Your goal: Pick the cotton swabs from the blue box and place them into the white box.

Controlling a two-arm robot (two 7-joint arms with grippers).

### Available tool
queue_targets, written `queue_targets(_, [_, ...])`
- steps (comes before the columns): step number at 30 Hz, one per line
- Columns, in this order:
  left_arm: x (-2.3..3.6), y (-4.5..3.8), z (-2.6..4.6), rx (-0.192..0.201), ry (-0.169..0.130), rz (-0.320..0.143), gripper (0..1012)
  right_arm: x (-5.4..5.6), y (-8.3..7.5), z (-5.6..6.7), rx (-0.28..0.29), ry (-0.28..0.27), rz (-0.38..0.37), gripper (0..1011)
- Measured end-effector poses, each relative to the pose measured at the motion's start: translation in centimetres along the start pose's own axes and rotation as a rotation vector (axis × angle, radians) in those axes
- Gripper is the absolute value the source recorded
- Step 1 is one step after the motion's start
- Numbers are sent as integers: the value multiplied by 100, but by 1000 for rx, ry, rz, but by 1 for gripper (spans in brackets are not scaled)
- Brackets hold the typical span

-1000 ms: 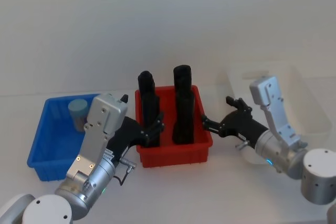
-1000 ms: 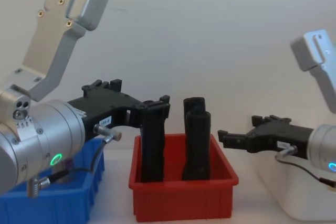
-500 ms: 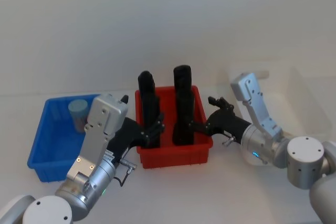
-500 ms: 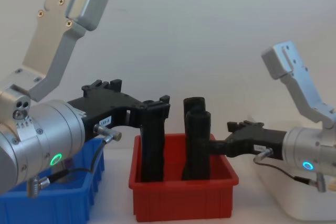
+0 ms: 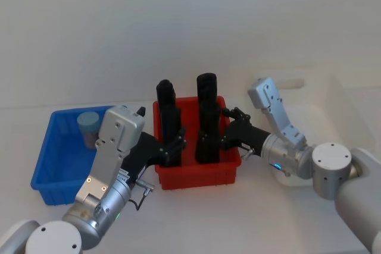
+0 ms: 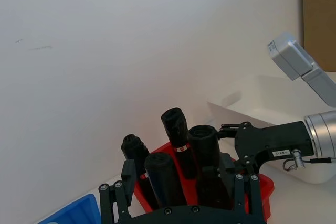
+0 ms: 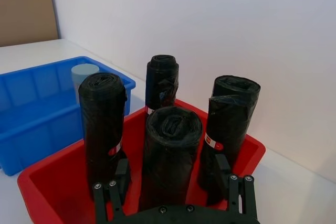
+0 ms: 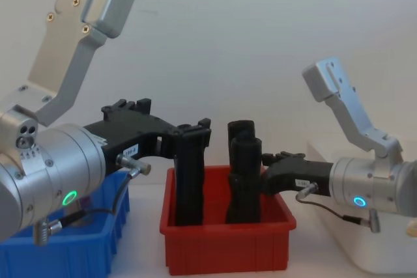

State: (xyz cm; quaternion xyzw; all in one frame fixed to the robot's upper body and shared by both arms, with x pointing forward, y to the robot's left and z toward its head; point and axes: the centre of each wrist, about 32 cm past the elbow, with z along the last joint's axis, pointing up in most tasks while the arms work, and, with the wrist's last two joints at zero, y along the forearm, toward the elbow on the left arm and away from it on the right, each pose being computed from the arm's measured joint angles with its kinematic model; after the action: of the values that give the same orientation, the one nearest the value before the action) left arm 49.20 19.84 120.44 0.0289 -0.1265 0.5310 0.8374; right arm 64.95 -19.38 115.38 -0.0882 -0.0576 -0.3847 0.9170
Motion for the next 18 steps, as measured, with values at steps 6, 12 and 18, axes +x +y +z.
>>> queue_targets(6, [0,0,0,0,0,0,1004,31,69,-5,-1,5,15,981])
queue_targets(12, [0,0,0,0,0,0,1004,54,108,-3,6,14,30,809])
queue_targets(18, [0,0,0,0,0,0,1004,62,123,-2,16,24,41,619])
